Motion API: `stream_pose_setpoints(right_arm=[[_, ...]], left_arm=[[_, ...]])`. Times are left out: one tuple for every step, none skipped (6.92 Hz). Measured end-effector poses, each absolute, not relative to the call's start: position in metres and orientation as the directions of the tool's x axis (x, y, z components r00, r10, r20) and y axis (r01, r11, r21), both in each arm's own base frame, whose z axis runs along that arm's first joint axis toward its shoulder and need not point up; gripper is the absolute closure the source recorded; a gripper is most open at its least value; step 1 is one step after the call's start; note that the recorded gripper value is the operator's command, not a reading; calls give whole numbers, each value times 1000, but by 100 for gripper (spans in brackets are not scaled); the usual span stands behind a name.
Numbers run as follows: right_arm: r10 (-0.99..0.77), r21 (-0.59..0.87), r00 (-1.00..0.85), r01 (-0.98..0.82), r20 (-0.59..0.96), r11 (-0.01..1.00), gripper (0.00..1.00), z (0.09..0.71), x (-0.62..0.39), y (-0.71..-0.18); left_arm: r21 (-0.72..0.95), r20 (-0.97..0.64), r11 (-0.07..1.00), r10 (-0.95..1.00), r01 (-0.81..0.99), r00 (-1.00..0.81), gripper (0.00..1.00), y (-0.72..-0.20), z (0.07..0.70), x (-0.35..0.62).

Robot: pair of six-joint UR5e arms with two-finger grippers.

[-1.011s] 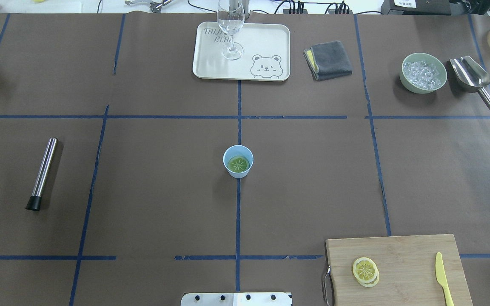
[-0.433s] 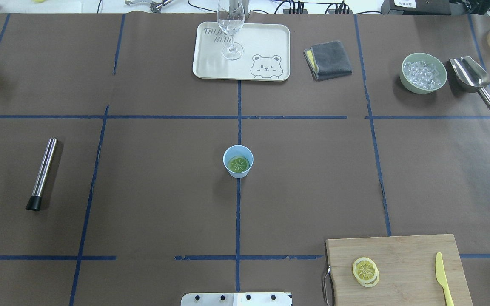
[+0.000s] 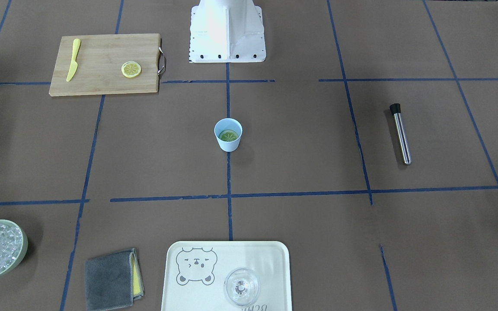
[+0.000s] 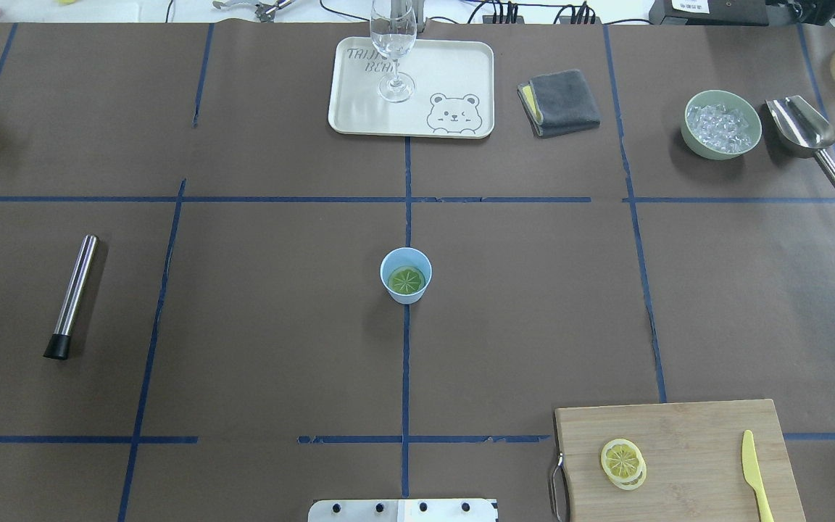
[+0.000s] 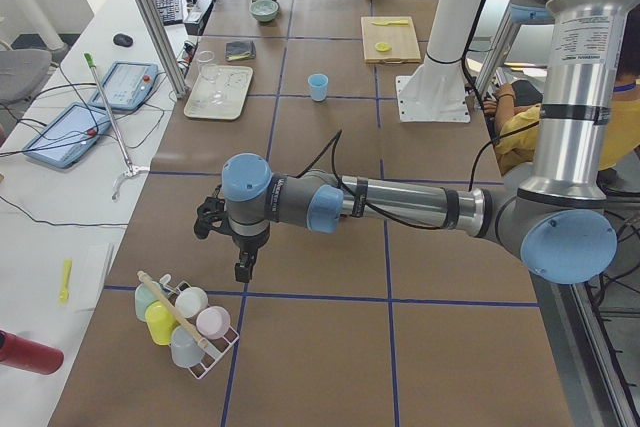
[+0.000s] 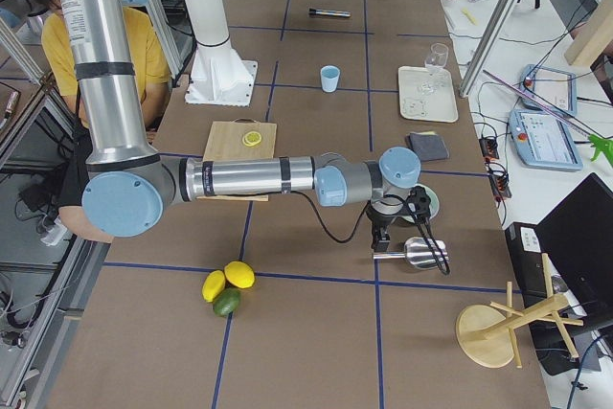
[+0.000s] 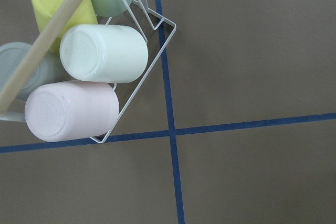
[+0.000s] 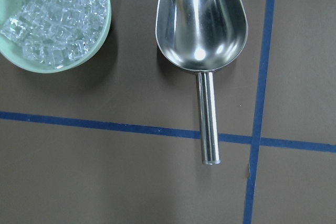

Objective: Squeeze lemon into cup

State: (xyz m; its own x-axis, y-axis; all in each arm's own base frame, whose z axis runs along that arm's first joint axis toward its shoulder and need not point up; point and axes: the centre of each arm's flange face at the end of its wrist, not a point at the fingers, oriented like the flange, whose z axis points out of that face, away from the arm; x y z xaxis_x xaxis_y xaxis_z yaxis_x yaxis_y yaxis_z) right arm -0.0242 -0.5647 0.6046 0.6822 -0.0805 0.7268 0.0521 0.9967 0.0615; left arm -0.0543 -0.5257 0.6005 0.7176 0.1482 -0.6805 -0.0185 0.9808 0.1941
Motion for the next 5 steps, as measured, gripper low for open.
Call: stream_pose_setpoints(right_arm=[[-83,66,682,51,727,997,0,602,-24,-565],[-84,70,682,49,727,996,0,600,-23,-564],[-84,72,682,47,727,996,0,599,-22,-563],[-86,79,682,41,726,996,0,595,-19,-565],[-85,88,683,30,726,996,0,589,-11,-570]], left_arm=[[202,-677,979,167,-37,717,0,-526,603,-54],[207,-674,977,175,-44,717,0,-526,603,-55],[211,-673,976,180,-47,717,0,-527,601,-54],[216,-672,975,184,-48,717,0,-528,600,-54],[222,-670,974,190,-50,717,0,-531,597,-53]])
